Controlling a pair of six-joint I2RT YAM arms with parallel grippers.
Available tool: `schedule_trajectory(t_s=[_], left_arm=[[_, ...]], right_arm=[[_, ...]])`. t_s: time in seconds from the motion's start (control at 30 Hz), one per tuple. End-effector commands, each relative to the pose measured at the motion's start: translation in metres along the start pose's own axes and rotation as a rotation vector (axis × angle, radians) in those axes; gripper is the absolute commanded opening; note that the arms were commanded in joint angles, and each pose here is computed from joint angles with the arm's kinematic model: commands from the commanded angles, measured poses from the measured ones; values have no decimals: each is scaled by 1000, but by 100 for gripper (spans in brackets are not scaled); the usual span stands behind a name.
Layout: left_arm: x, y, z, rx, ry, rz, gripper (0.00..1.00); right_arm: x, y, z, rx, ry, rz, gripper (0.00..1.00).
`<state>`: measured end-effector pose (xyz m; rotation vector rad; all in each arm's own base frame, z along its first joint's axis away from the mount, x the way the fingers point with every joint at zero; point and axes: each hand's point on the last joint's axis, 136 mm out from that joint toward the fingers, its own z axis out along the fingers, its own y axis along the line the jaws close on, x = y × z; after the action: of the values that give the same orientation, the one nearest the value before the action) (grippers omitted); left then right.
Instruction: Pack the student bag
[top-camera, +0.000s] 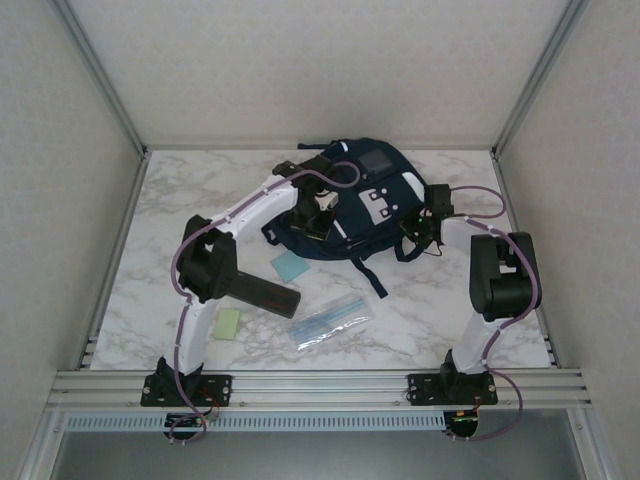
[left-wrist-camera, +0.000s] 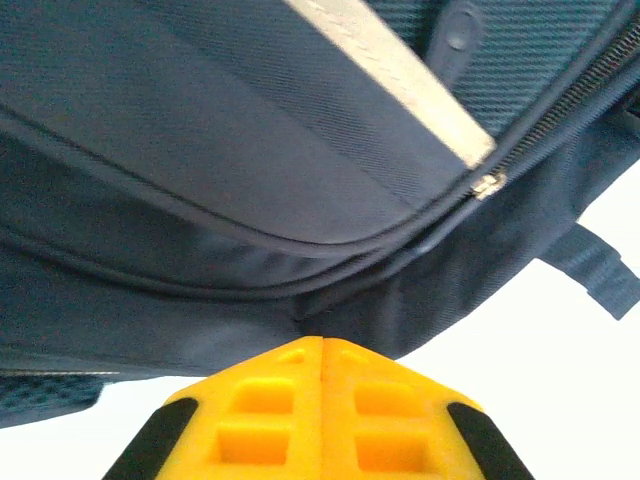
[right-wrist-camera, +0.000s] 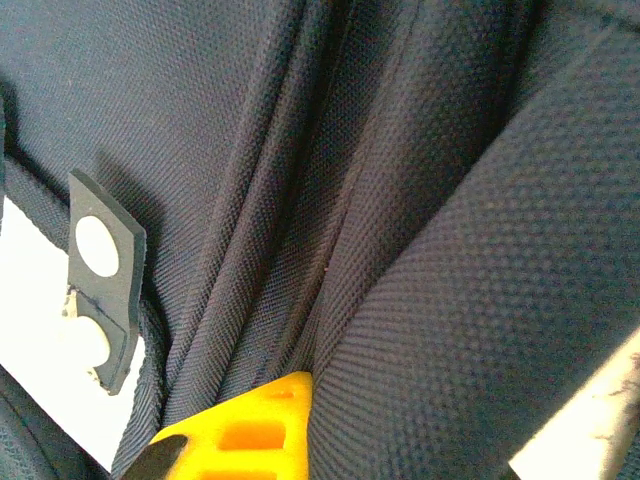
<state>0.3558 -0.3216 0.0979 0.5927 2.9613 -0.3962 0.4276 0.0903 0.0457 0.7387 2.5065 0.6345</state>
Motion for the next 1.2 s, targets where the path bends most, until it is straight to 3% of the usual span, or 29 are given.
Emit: schedule_trajectory(t_s=[0.0,0.03,0.1,0.2,0.47,0.73,1.0,1.17], left_arm=[[7,-19,10,68,24,1,10],[5,-24,11,89,12,-2,22],[3,-36,15,136,-1,-8,36],[-1,-53,22,192,-22,-18,49],[-1,-52,65,183,-14,-39,48],[29,0,106,-63,48,-3,52],[-4,31,66,-333,-275,-6,68],[-15,20,77,-299,-286,5,72]], right_arm=[[-4,-6,-13,32,-31,-27,0],[-4,-6,-13,29,-29,-27,0],[-1,-5,-11,20,-21,-22,2],[2,-7,-9,11,-16,-4,3],[13,-13,-4,6,5,14,3],[14,-13,-4,-1,0,23,2],[14,-11,-5,-10,-4,31,2],[16,-12,-3,-12,7,38,2]])
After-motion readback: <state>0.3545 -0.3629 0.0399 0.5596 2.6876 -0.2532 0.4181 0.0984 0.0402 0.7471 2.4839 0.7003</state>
